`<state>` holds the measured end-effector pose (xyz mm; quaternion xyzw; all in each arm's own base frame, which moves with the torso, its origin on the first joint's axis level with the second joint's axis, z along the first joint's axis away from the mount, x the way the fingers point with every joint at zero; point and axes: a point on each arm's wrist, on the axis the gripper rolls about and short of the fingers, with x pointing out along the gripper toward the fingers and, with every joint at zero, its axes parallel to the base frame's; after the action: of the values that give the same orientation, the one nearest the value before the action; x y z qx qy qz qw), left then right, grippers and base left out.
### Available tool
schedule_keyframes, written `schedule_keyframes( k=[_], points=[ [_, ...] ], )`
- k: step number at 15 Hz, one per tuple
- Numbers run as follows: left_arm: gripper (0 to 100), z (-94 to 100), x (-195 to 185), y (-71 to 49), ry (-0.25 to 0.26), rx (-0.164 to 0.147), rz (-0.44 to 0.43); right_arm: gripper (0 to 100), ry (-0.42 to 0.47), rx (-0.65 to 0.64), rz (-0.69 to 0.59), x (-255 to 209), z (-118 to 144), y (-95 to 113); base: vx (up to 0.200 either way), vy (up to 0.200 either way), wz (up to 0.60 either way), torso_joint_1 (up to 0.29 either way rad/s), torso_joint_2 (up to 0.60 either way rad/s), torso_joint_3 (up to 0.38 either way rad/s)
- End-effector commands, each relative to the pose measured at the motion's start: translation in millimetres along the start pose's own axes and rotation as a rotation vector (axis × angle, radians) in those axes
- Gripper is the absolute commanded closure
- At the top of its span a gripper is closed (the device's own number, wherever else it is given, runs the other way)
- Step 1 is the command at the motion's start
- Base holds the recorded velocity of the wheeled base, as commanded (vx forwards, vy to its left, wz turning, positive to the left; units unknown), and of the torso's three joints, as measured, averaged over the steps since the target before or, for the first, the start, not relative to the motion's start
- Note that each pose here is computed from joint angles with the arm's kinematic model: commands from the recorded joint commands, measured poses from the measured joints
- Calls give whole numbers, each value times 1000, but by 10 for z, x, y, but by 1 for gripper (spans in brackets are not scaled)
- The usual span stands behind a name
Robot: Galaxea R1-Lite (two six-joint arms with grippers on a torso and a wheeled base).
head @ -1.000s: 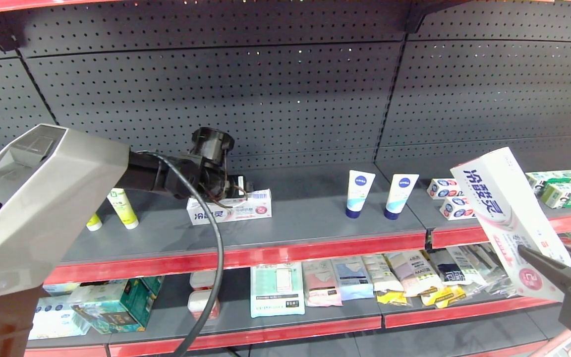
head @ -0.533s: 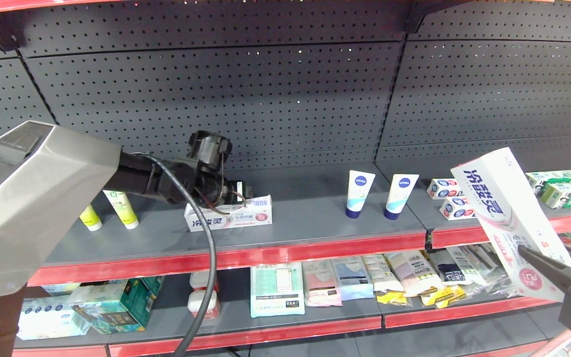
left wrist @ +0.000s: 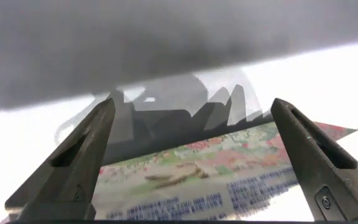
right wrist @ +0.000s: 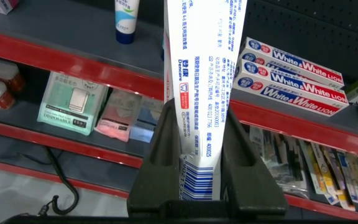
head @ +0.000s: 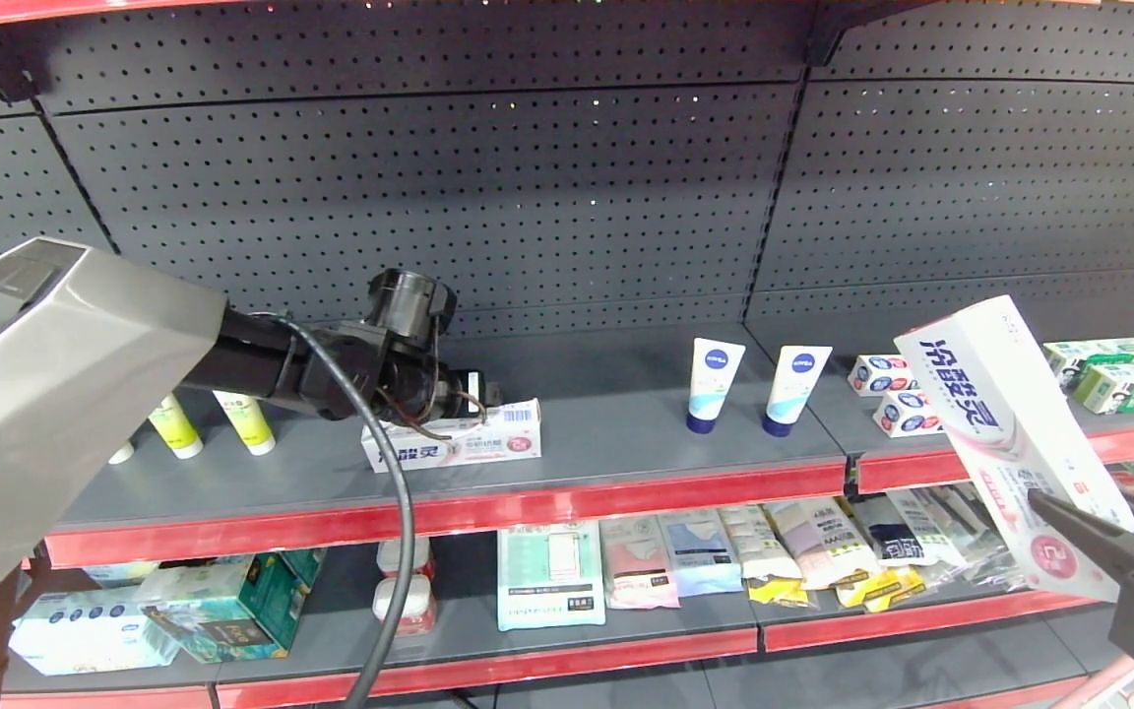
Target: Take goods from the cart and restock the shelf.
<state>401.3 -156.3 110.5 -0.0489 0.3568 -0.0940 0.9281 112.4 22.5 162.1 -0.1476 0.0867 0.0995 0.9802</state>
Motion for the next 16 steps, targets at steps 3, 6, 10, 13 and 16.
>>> schedule_keyframes(
  k=[3, 6, 10, 13, 16],
  points=[
    [0, -30, -8, 1, 10, 1, -20, 100, 4, -1, 2, 0, -12, 4, 0, 0, 0, 0, 0, 0],
    [0, -48, -9, -24, 11, 7, -37, 100, 12, -1, 4, -2, -33, 10, 0, 0, 0, 0, 0, 0],
    [0, -57, -7, -23, 15, 7, -39, 100, 12, 0, 4, 1, -30, 9, 0, 0, 0, 0, 0, 0],
    [0, -92, -23, -12, 27, 11, -38, 100, 13, 0, 4, 0, -35, 10, 0, 0, 0, 0, 0, 0],
    [0, -140, -54, 10, 43, 27, -35, 100, 19, 0, 6, -2, -52, 15, 0, 0, 0, 0, 0, 0]
  ],
)
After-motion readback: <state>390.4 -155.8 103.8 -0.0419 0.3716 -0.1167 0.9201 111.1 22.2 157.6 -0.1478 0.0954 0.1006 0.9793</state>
